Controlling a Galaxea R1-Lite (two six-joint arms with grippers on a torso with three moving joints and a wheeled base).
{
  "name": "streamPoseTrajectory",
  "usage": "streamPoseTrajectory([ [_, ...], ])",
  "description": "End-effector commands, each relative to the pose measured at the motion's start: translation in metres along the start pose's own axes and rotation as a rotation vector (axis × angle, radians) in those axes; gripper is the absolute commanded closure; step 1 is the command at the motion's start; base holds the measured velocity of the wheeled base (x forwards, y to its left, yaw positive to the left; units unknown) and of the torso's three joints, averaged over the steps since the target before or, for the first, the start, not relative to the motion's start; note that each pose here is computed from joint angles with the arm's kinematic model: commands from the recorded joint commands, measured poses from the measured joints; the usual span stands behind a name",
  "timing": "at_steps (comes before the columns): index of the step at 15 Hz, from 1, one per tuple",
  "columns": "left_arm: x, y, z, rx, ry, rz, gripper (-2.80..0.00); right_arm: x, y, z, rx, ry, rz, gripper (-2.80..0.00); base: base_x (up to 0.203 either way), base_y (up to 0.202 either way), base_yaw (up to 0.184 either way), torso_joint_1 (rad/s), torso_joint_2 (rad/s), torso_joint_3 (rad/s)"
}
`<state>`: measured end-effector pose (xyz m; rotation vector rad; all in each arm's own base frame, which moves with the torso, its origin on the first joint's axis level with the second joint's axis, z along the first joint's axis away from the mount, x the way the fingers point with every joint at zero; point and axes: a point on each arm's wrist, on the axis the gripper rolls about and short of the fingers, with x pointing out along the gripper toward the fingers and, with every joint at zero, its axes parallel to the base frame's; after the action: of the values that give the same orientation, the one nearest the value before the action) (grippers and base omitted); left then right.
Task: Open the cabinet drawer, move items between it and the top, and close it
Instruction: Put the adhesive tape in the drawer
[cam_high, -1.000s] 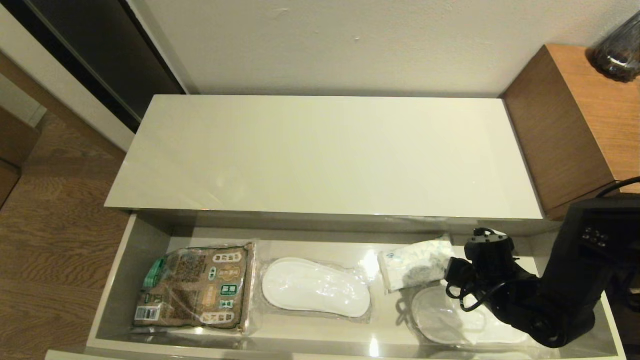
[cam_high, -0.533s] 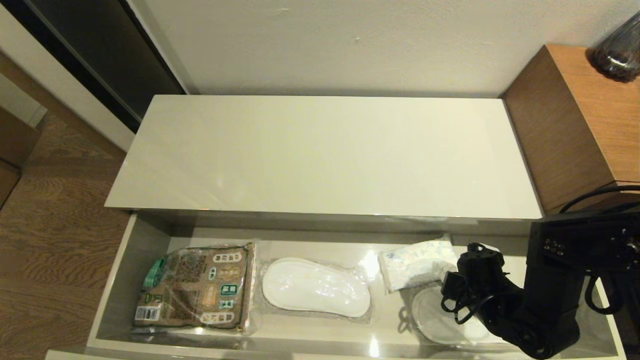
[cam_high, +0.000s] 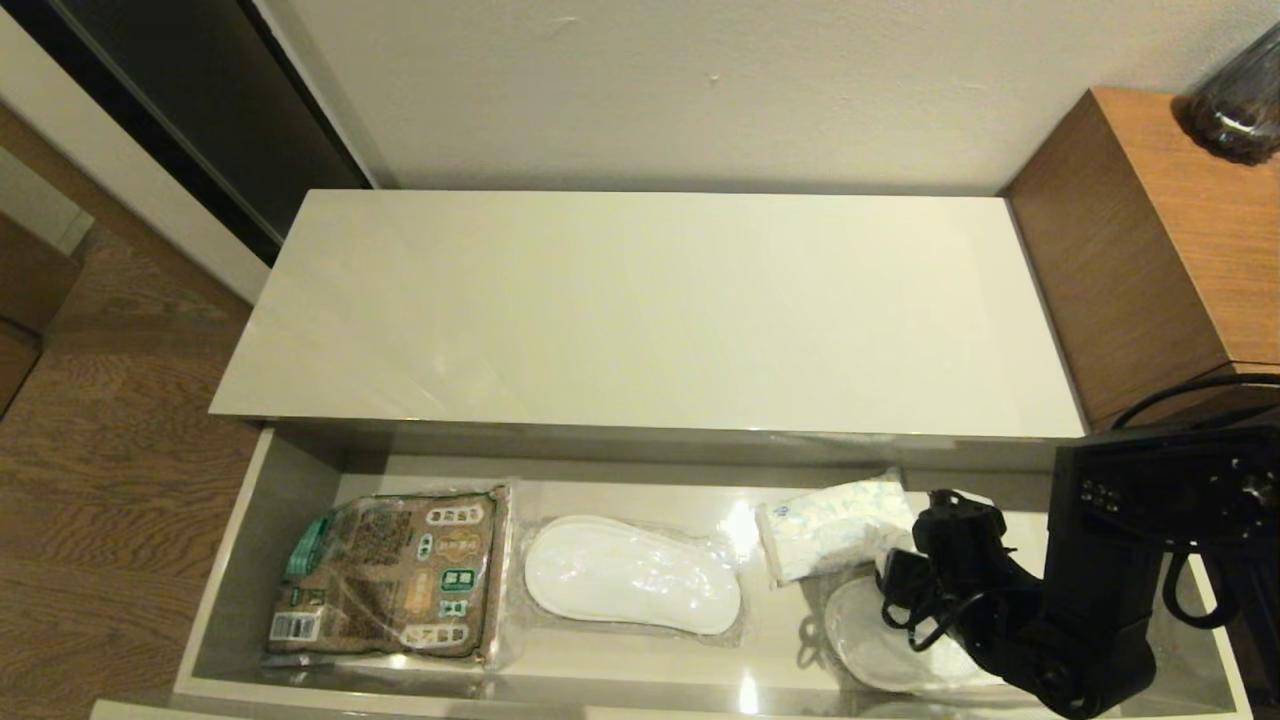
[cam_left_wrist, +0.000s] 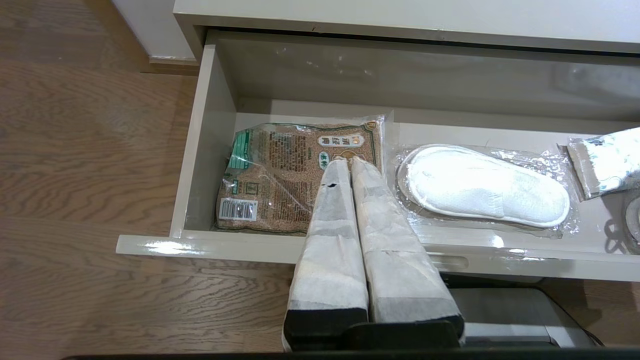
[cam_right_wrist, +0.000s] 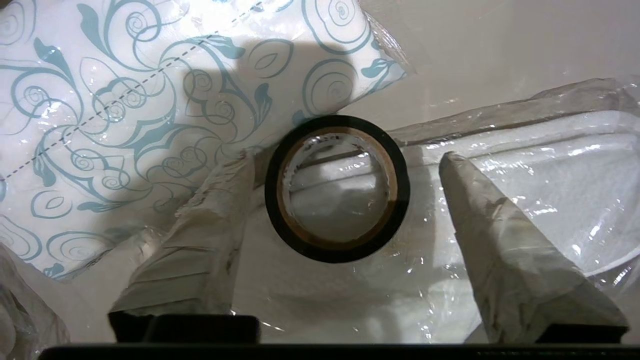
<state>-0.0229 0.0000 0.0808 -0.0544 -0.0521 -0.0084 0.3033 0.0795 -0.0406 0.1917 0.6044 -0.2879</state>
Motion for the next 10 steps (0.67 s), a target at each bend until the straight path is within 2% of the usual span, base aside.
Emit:
streamPoseTrajectory([
  [1, 0.0, 0.0, 0.0, -0.001, 0.002, -0.001, 0.0, -0.006, 0.0, 0.006, 0.007, -0.019, 0.007, -2.8, 0.0, 0.0, 0.0, 0.0, 0.0, 0.0],
  [6, 0.0, 0.0, 0.0, -0.001, 0.002, -0.001, 0.0, -0.029, -0.004, 0.023, -0.015, -0.047, 0.022, -2.8, 0.0, 0.0, 0.0, 0.0, 0.0, 0.0],
  [10, 0.0, 0.0, 0.0, -0.001, 0.002, -0.001, 0.0, -0.076, -0.009, 0.062, -0.033, -0.087, 0.05, -2.8, 0.0, 0.0, 0.0, 0.0, 0.0, 0.0],
])
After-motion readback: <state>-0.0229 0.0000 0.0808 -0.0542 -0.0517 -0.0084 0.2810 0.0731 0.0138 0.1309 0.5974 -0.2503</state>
